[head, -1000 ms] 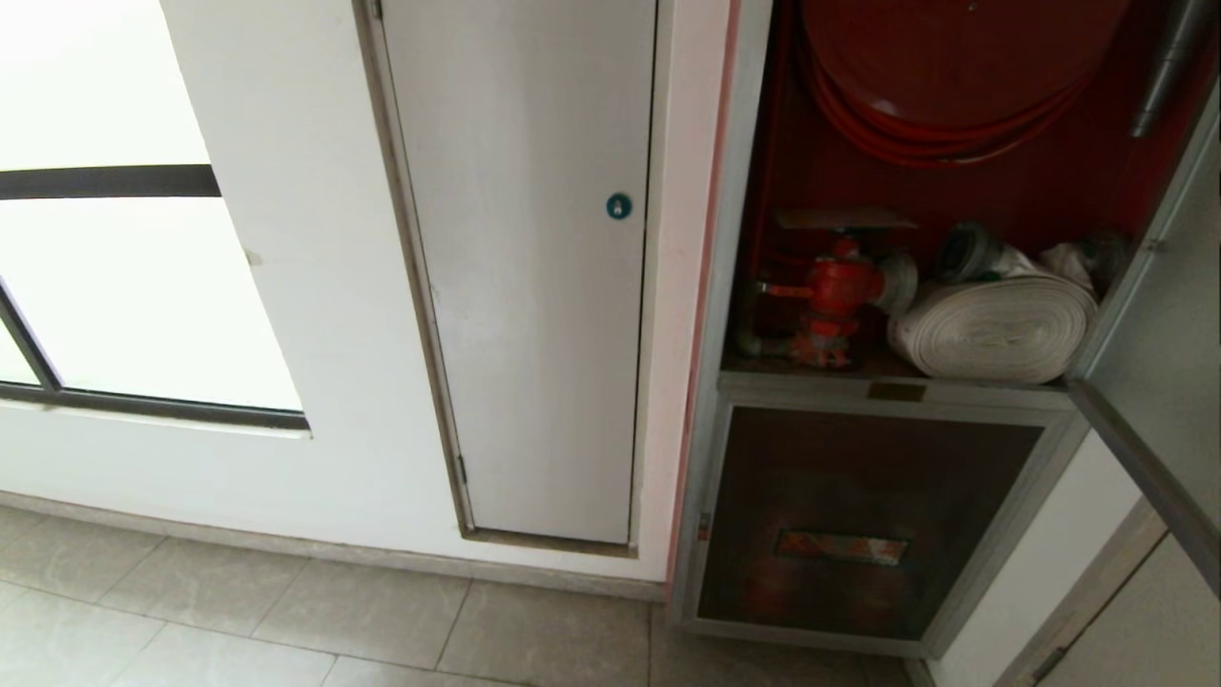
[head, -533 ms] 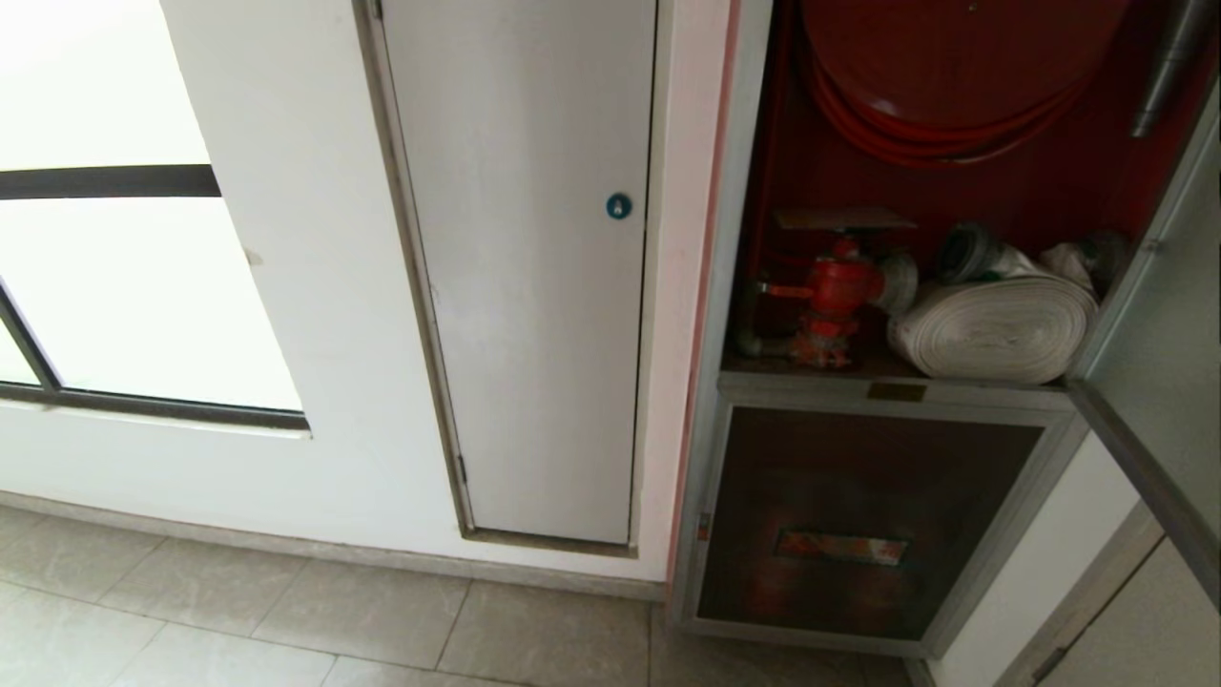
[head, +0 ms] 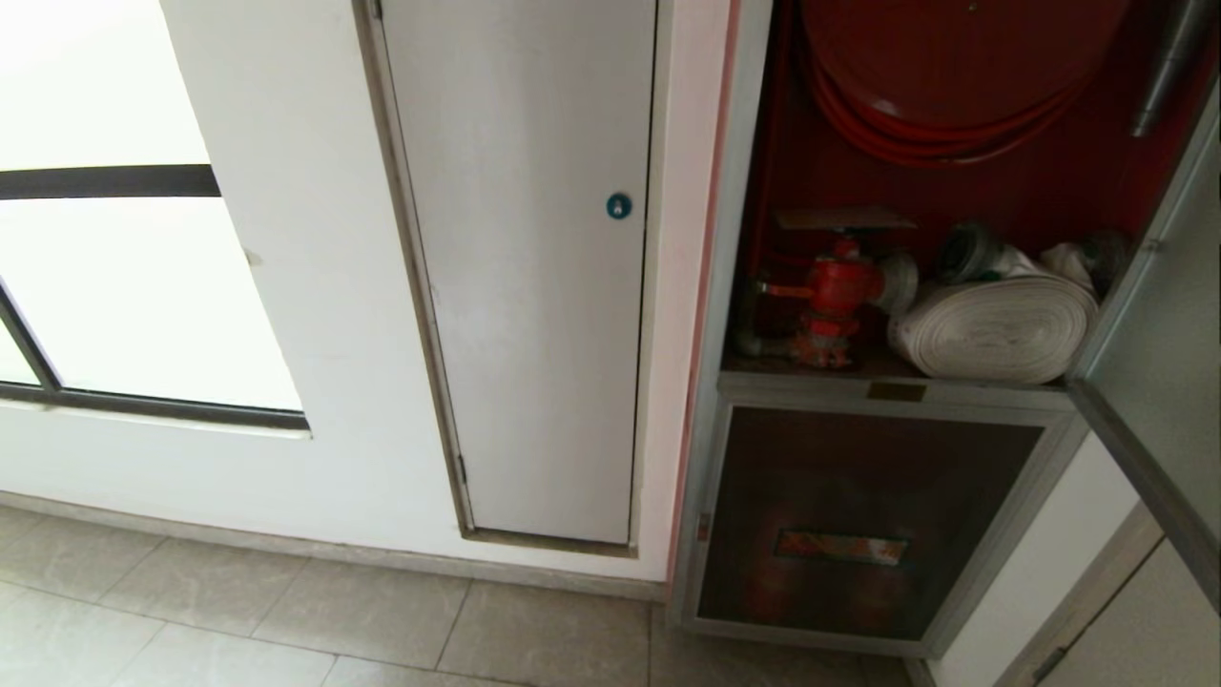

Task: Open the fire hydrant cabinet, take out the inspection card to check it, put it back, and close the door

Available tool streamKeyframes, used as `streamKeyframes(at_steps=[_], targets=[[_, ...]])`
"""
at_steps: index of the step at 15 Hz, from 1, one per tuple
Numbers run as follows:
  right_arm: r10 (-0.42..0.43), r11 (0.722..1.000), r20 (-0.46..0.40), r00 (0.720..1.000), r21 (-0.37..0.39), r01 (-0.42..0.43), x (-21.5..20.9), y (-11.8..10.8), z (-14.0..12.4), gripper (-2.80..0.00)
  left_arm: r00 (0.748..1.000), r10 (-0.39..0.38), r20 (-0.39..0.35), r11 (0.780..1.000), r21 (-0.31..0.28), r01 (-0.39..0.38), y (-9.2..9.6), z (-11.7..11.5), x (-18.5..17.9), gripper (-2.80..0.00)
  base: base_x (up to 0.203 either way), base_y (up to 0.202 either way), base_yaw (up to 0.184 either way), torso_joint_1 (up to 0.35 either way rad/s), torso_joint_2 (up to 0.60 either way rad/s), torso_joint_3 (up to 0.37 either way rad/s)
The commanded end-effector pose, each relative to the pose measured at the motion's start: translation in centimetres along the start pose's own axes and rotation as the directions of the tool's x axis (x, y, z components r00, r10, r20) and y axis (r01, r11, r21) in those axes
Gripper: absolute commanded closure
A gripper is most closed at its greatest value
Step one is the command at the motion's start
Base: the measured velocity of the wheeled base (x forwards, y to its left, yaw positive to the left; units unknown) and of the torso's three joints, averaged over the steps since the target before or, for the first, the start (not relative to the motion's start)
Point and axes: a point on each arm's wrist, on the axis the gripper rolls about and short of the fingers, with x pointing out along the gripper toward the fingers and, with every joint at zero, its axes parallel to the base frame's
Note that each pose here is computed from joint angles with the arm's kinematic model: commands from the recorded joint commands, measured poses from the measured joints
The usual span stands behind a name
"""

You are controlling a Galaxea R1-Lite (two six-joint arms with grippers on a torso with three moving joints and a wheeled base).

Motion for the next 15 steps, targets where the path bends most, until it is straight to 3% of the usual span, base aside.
streamKeyframes(at_steps=[1, 6, 8, 11, 15], targets=[[0.036, 0.999, -0.026, 0.999, 0.003, -0.036, 1.1, 0.3, -0.2, 0.0, 1.0, 0.0, -0.002, 1.0, 0.0, 0.0, 0.0, 0.0, 0.0, 0.0, 0.0, 0.0, 0.0, 0.0, 0.0, 0.0], [0.131, 0.991, -0.032, 0.991, 0.024, -0.13, 1.0, 1.6, -0.1, 0.0, 1.0, 0.0, -0.002, 1.0, 0.0, 0.0, 0.0, 0.0, 0.0, 0.0, 0.0, 0.0, 0.0, 0.0, 0.0, 0.0], [0.229, 0.973, -0.048, 0.972, 0.039, -0.227, 0.9, 2.9, -0.4, 0.0, 1.0, 0.0, -0.002, 1.0, 0.0, 0.0, 0.0, 0.0, 0.0, 0.0, 0.0, 0.0, 0.0, 0.0, 0.0, 0.0], [0.395, 0.918, -0.092, 0.914, 0.082, -0.388, 0.8, 5.5, -1.2, 0.0, 1.0, 0.0, -0.002, 1.0, 0.0, 0.0, 0.0, 0.0, 0.0, 0.0, 0.0, 0.0, 0.0, 0.0, 0.0, 0.0], [0.578, 0.815, -0.162, 0.8, 0.148, -0.56, 1.8, 10.4, -2.2, 0.0, 1.0, 0.0, -0.001, 1.0, 0.0, 0.0, 0.0, 0.0, 0.0, 0.0, 0.0, 0.0, 0.0, 0.0, 0.0, 0.0]])
